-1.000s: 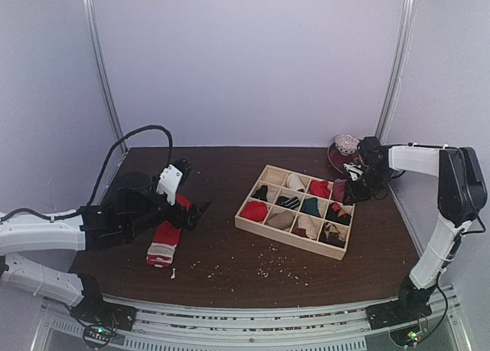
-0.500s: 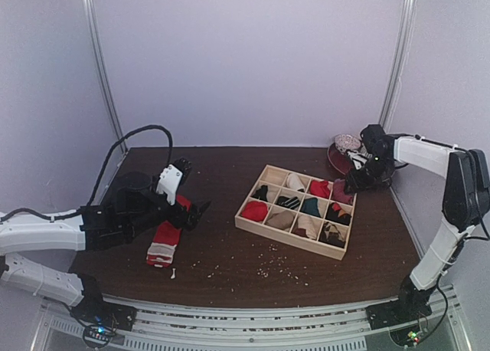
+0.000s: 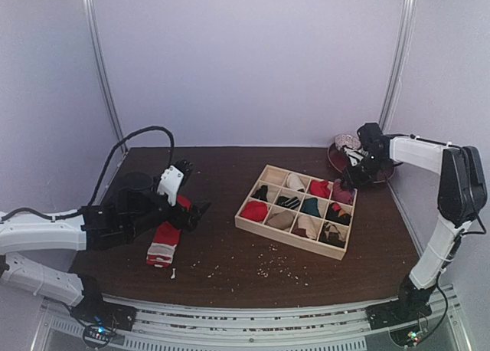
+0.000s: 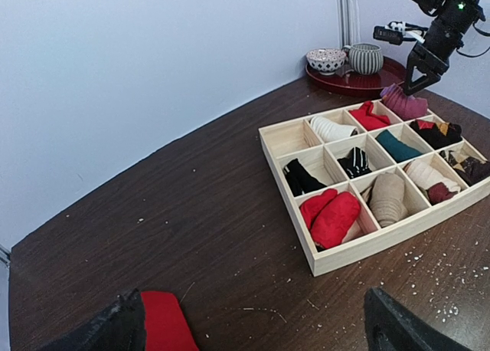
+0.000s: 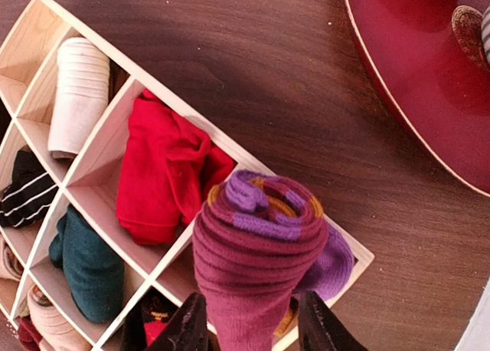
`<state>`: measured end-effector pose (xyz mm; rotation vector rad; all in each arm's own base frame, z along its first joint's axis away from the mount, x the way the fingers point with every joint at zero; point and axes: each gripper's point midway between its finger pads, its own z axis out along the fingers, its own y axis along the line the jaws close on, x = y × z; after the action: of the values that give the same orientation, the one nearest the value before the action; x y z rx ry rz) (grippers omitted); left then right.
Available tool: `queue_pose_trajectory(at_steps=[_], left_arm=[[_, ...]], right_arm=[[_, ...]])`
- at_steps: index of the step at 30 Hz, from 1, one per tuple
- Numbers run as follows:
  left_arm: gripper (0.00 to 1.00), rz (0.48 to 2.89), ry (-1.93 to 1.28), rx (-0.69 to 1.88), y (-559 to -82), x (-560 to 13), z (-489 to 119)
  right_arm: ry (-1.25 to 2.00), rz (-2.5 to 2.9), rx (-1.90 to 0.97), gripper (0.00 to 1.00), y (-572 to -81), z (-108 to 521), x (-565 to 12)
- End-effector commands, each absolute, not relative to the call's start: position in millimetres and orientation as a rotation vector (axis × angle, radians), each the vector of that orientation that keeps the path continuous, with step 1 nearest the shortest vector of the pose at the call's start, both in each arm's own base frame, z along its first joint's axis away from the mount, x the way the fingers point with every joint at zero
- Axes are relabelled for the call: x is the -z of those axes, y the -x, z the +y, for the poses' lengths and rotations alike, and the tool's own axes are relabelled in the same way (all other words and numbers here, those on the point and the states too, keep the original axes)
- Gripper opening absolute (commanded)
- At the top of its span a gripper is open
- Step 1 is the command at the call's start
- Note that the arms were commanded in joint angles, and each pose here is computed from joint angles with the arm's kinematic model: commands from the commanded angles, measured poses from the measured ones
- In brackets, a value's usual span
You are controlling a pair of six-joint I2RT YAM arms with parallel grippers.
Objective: Roll the socks
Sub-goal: Adjust the pair of socks at the center of the board.
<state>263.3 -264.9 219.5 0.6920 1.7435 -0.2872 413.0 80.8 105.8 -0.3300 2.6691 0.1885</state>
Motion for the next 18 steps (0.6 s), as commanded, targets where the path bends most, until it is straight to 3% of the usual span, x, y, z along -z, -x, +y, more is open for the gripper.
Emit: queue_pose_trajectory(at_steps=[1,9,18], left_arm=[[0.98,1.715,-0.677,0.265,-270.2,-233.1,-265.7],[0.98,1.721,-0.684,0.252,-271.8,-228.9,-266.3],[0.98,1.724,-0.688,0.241,-272.6,-226.4,-266.2]], right_arm=[[0.322,2.612,-0.188,0.4,-431.2,84.5,-102.1],[0.398,2.743,0.001,0.24,-424.0,76.1,-54.6],[0.525,3.022,0.18,0.24,-370.2,69.3,6.6]])
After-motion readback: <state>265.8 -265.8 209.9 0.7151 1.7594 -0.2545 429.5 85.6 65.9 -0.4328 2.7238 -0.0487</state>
